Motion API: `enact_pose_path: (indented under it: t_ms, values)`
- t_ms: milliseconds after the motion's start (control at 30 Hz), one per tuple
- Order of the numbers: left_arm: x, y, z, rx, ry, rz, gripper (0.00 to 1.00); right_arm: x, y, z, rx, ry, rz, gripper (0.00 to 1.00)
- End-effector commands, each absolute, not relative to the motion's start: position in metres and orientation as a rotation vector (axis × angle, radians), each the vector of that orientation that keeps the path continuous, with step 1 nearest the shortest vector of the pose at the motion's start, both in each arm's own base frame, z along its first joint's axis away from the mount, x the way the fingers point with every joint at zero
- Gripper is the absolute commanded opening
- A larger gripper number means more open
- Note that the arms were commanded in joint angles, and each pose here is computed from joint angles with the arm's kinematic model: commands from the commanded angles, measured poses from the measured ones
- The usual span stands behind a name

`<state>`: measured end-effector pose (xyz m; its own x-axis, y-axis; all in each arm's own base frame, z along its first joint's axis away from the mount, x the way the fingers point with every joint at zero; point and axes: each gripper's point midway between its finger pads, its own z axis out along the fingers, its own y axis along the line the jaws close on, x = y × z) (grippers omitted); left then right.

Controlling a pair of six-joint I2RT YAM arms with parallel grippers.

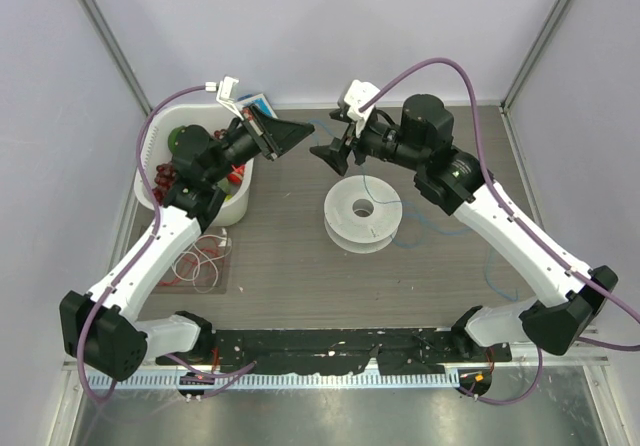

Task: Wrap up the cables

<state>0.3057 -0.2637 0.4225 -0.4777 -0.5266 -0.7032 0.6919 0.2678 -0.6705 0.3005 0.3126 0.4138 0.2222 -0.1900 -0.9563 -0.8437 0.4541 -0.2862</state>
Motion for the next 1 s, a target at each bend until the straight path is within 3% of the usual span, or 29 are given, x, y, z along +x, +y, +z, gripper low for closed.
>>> enact_pose_path:
  t_ms: [0, 33, 133, 200, 500, 733, 800, 833, 900, 933, 967]
  values:
    - [0.294, -0.257, 0.463, 0.190, 1.353, -1.459, 0.00, 0.302, 0.320, 0.435, -1.018, 1.199, 0.596, 0.76]
    - [0.294, -0.257, 0.464, 0.187, 1.353, -1.459, 0.00, 0.302, 0.322, 0.434, -1.019, 1.201, 0.599, 0.73]
    - [0.297, -0.256, 0.463, 0.164, 1.358, -1.463, 0.00, 0.304, 0.322, 0.434, -1.008, 1.195, 0.590, 0.51]
    - [0.298, -0.256, 0.463, 0.160, 1.360, -1.464, 0.00, 0.305, 0.323, 0.434, -1.007, 1.190, 0.588, 0.46]
    - [0.299, -0.257, 0.465, 0.161, 1.357, -1.470, 0.00, 0.309, 0.323, 0.426, -1.009, 1.207, 0.570, 0.39]
    - [0.302, -0.257, 0.466, 0.148, 1.359, -1.469, 0.00, 0.312, 0.319, 0.425, -0.994, 1.215, 0.551, 0.20]
    - [0.304, -0.258, 0.465, 0.138, 1.367, -1.469, 0.00, 0.311, 0.319, 0.427, -0.995, 1.209, 0.547, 0.13]
    - [0.303, -0.258, 0.464, 0.141, 1.369, -1.470, 0.00, 0.311, 0.318, 0.427, -0.993, 1.211, 0.547, 0.04]
    - [0.306, -0.258, 0.460, 0.126, 1.388, -1.464, 0.00, 0.311, 0.317, 0.429, -0.984, 1.212, 0.543, 0.01]
    - [0.306, -0.258, 0.457, 0.126, 1.401, -1.457, 0.03, 0.311, 0.316, 0.430, -0.982, 1.210, 0.540, 0.01]
    - [0.306, -0.258, 0.454, 0.132, 1.416, -1.446, 0.12, 0.311, 0.315, 0.430, -0.976, 1.212, 0.538, 0.01]
